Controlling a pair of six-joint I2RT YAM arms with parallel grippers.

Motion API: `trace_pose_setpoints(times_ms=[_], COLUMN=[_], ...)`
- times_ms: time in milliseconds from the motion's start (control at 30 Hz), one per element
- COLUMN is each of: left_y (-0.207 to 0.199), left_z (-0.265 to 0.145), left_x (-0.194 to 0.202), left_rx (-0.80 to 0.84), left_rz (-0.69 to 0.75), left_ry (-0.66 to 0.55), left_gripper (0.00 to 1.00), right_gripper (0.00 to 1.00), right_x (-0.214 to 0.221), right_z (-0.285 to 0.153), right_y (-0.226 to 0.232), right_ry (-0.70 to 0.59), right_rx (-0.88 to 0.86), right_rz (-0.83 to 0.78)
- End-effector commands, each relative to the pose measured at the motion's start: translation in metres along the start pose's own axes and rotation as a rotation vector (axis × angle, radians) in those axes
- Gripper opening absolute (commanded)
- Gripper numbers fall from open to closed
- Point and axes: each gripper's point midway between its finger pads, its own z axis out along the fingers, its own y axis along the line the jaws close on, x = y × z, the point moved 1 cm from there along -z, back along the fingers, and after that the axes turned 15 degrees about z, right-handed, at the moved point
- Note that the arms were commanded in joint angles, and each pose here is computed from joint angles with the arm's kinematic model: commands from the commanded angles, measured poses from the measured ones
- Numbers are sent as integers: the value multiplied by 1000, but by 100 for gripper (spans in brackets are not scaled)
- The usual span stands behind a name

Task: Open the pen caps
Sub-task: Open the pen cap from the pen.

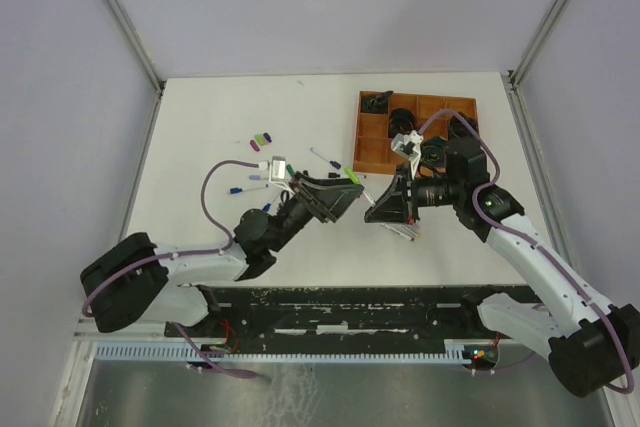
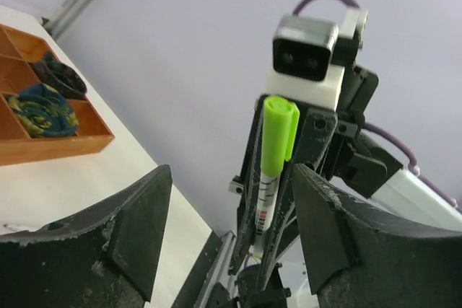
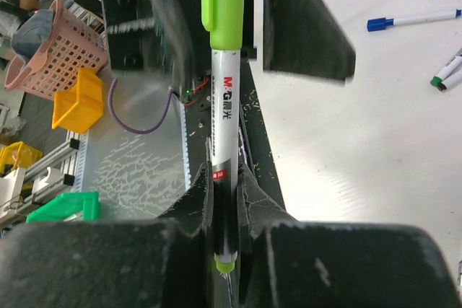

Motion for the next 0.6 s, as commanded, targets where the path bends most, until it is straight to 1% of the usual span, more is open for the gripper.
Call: trace_pose_setpoints(times_ms=[0, 100, 200, 333, 400, 533, 567], left_y=[4, 6, -4, -25, -31, -39, -41], left_z=[-8, -12, -10, -5, -3, -2, -1], left_x=[-32, -42, -51, -55, -54, -55, -55], left_rx=[4, 31, 112, 246, 288, 350, 363], left_rz=[-49, -59, -52, -16, -8, -7, -10], left_ry=[-73, -85, -88, -73, -70, -84, -89], left_gripper=[75, 76, 74, 62, 57, 53, 50], right_gripper=[2, 2, 2, 2, 2, 2, 2], right_x=[-15, -13, -10, -9, -9, -8, -8], right_z=[-7, -7, -7, -7, -7, -6, -6], right_y=[16, 18, 18, 19, 21, 23, 23], right_ry=[-26, -11, 8, 20, 24, 34, 35], right_rx=[-18, -36, -49, -61, -70, -91, -93], right_rz=[-98, -99, -93, -90, -90, -74, -71])
